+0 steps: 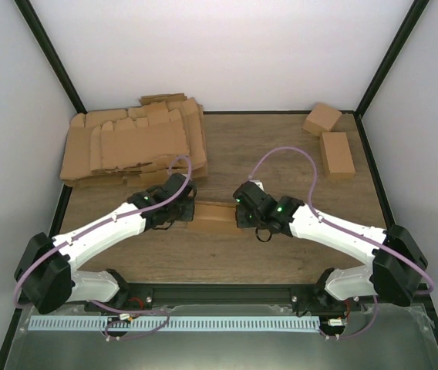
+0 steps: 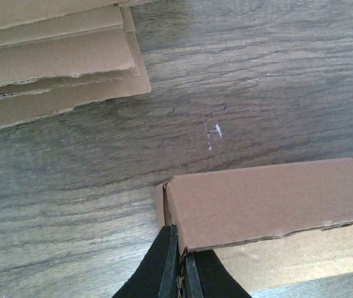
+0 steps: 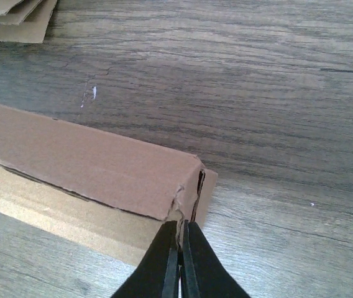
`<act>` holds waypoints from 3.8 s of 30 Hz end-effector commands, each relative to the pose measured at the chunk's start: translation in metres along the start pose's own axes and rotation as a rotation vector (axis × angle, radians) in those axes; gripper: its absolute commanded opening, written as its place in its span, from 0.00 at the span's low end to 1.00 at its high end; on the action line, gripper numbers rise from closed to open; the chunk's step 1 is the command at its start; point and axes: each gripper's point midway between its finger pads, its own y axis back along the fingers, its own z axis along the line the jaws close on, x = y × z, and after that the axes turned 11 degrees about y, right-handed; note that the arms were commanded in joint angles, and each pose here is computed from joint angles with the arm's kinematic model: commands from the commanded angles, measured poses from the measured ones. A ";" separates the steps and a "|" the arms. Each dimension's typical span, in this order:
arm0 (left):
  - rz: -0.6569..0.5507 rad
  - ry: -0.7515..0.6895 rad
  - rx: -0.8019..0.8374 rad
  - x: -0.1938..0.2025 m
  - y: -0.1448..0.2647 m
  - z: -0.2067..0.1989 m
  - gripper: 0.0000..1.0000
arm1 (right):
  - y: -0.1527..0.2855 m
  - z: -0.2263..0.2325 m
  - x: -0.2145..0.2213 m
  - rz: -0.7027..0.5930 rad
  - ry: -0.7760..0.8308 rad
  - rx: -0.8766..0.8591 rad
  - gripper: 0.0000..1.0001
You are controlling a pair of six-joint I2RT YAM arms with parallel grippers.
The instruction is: Fold the paper box
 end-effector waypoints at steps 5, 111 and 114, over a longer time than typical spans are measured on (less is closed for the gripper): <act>0.017 -0.008 0.022 0.009 -0.007 0.000 0.04 | 0.011 -0.011 -0.002 0.015 0.050 0.092 0.03; 0.065 -0.037 0.021 0.033 -0.018 -0.014 0.04 | -0.028 -0.035 0.080 0.214 -0.040 0.137 0.01; 0.068 -0.035 0.027 0.038 -0.018 -0.016 0.04 | -0.024 -0.033 0.073 0.178 -0.025 0.117 0.01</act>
